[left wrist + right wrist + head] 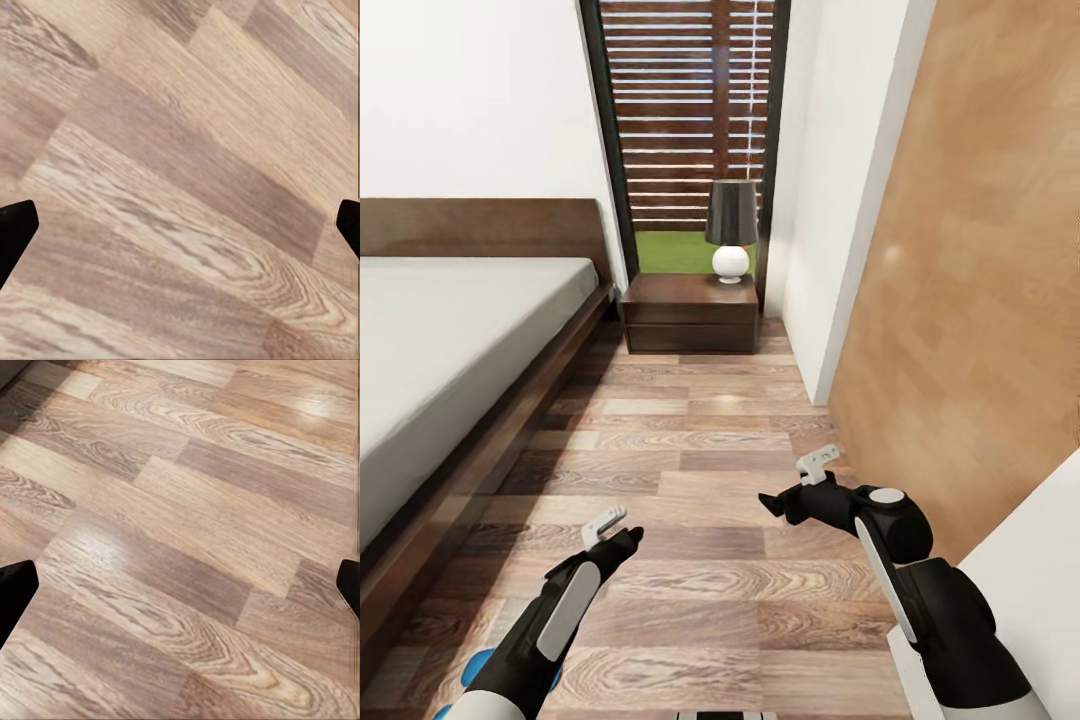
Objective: In the bedroom, move the book from the bed onto either nightstand, and place the two sandals side by side next to the bed.
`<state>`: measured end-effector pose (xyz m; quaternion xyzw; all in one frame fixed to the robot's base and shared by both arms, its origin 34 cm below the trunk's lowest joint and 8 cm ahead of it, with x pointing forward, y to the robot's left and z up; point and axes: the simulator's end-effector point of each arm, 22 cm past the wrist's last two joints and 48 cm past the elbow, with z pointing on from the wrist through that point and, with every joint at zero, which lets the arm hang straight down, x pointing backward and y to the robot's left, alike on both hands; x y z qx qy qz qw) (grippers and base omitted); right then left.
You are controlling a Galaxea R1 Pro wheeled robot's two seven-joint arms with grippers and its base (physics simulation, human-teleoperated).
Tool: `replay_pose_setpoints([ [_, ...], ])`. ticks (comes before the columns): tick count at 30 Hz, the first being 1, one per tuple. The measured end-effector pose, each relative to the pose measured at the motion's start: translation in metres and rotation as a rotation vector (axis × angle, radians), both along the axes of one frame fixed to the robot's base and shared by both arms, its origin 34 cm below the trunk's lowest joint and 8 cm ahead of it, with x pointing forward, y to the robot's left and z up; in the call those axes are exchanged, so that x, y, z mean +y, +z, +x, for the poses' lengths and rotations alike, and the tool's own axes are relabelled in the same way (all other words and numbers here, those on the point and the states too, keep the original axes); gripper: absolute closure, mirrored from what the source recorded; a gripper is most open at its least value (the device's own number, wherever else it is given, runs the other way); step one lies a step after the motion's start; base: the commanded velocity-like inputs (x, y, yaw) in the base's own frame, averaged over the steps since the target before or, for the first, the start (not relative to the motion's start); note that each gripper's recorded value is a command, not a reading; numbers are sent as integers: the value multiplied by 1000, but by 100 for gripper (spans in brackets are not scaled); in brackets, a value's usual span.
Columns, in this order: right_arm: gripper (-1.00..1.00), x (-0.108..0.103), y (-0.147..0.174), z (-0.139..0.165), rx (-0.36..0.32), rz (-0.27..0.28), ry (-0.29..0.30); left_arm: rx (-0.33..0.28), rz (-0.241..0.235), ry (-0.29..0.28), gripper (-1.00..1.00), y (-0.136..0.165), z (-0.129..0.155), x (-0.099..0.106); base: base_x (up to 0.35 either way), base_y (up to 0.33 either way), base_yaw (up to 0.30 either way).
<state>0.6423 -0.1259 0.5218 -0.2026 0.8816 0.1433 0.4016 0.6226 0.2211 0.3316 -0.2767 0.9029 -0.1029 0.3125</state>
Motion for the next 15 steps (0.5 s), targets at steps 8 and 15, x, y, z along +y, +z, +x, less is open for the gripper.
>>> replay_pose_setpoints([
  [8,-100,1,0,-1,-1,0,3,0,0,3,-100,-1,-1,1,72,-135,0],
  [15,-100,1,0,-1,-1,0,3,2,-2,4,-100,-2,-2,1,29,-17,0],
])
